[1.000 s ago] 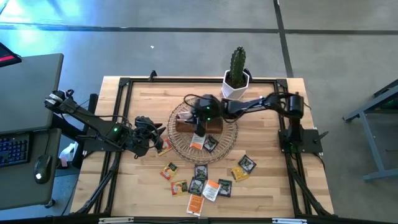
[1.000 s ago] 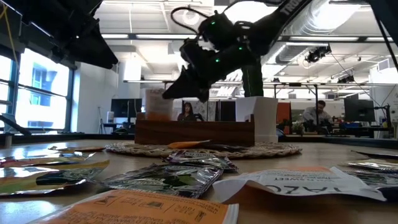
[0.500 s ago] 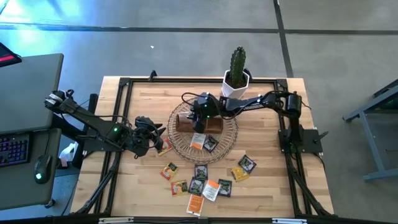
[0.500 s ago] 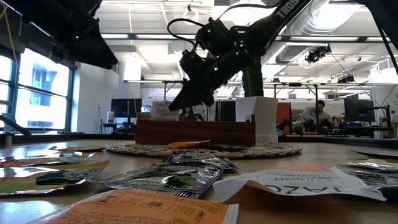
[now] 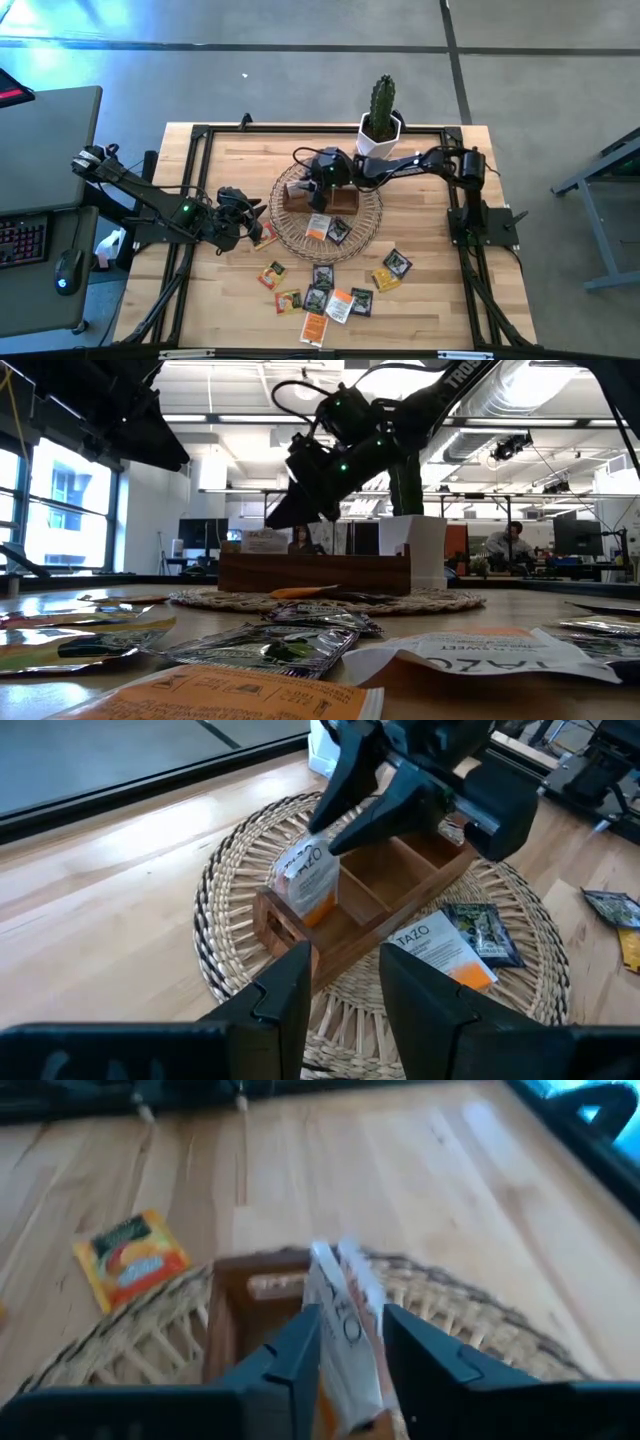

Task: Pick & Place Tea
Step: Put the orange tea pack into the left section of the wooden organizer

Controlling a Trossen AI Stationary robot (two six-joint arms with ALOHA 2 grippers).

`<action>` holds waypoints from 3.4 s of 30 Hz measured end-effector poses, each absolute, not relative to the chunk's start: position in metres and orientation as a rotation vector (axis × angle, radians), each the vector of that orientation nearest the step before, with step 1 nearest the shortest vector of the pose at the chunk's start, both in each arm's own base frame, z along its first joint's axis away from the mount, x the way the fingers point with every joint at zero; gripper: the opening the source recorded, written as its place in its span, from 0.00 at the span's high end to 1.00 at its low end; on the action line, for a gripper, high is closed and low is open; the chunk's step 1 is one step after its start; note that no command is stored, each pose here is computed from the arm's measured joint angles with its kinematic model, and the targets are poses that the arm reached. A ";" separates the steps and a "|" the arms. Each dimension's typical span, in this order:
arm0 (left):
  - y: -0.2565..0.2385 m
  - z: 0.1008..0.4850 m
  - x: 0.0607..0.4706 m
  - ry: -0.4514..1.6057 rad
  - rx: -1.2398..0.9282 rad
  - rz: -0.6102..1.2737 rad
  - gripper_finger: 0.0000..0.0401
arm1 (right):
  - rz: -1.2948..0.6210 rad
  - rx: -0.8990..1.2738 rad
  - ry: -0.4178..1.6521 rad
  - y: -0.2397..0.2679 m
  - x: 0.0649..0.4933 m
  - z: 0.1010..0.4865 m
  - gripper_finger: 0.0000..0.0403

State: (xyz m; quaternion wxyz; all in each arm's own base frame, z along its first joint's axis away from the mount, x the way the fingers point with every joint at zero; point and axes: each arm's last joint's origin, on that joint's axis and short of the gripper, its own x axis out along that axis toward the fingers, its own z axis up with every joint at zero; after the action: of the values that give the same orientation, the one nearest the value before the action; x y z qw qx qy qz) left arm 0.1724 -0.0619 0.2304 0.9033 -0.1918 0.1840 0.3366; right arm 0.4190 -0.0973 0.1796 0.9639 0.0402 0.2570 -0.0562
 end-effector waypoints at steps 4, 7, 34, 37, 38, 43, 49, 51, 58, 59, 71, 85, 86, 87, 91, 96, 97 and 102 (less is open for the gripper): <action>-0.062 0.230 0.172 0.380 -0.397 0.696 0.70 | -0.070 0.020 0.503 -0.091 0.415 0.197 0.65; -0.062 0.230 0.172 0.380 -0.397 0.696 0.70 | -0.009 -0.064 0.527 -0.077 0.405 0.218 0.64; -0.088 0.206 0.214 0.415 -0.656 0.547 0.70 | 0.159 -0.401 1.015 0.046 0.388 0.158 0.65; -0.090 0.202 0.218 0.415 -0.661 0.550 0.70 | 0.157 -0.503 1.010 0.048 0.388 0.159 0.65; -0.090 0.200 0.219 0.417 -0.667 0.555 0.70 | 0.160 -0.529 1.011 0.047 0.388 0.159 0.65; -0.091 0.193 0.221 0.412 -0.745 0.597 0.70 | 0.168 -0.573 1.020 0.043 0.388 0.159 0.65; -0.093 0.186 0.224 0.413 -0.779 0.625 0.70 | 0.180 -0.563 1.035 0.040 0.389 0.153 0.65; -0.093 0.182 0.225 0.423 -0.770 0.632 0.70 | 0.184 -0.567 1.045 0.041 0.389 0.150 0.65; -0.094 0.176 0.228 0.429 -0.776 0.650 0.70 | 0.217 -0.636 1.033 0.041 0.393 0.142 0.65; -0.094 0.176 0.227 0.430 -0.776 0.651 0.70 | 0.222 -0.651 1.036 0.041 0.394 0.140 0.65; -0.094 0.176 0.227 0.435 -0.775 0.650 0.70 | 0.250 -0.811 1.003 0.031 0.401 0.135 0.71; -0.094 0.176 0.227 0.438 -0.771 0.650 0.70 | 0.265 -0.789 0.998 0.021 0.402 0.134 0.97; -0.094 0.176 0.227 0.437 -0.771 0.651 0.70 | 0.269 -0.794 0.999 0.021 0.402 0.134 0.98; -0.094 0.176 0.227 0.437 -0.772 0.651 0.70 | 0.272 -0.798 1.000 0.021 0.402 0.134 0.99; -0.094 0.176 0.227 0.432 -0.777 0.649 0.70 | 0.268 -0.810 0.997 0.025 0.402 0.134 0.99; -0.094 0.177 0.228 0.424 -0.772 0.647 0.70 | 0.279 -0.826 0.988 0.033 0.401 0.134 0.99; -0.094 0.177 0.228 0.421 -0.753 0.649 0.70 | 0.278 -0.831 0.986 0.035 0.401 0.134 0.99; -0.092 0.178 0.230 0.425 -0.673 0.629 0.70 | 0.277 -0.856 0.984 0.044 0.400 0.135 0.99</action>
State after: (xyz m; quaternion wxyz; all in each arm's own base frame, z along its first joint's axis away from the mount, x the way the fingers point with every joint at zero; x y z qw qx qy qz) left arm 0.2302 -0.0922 0.1784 0.8740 -0.3224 0.2034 0.3012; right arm 0.4001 0.0439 0.1350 0.7859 -0.3968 0.4565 0.1286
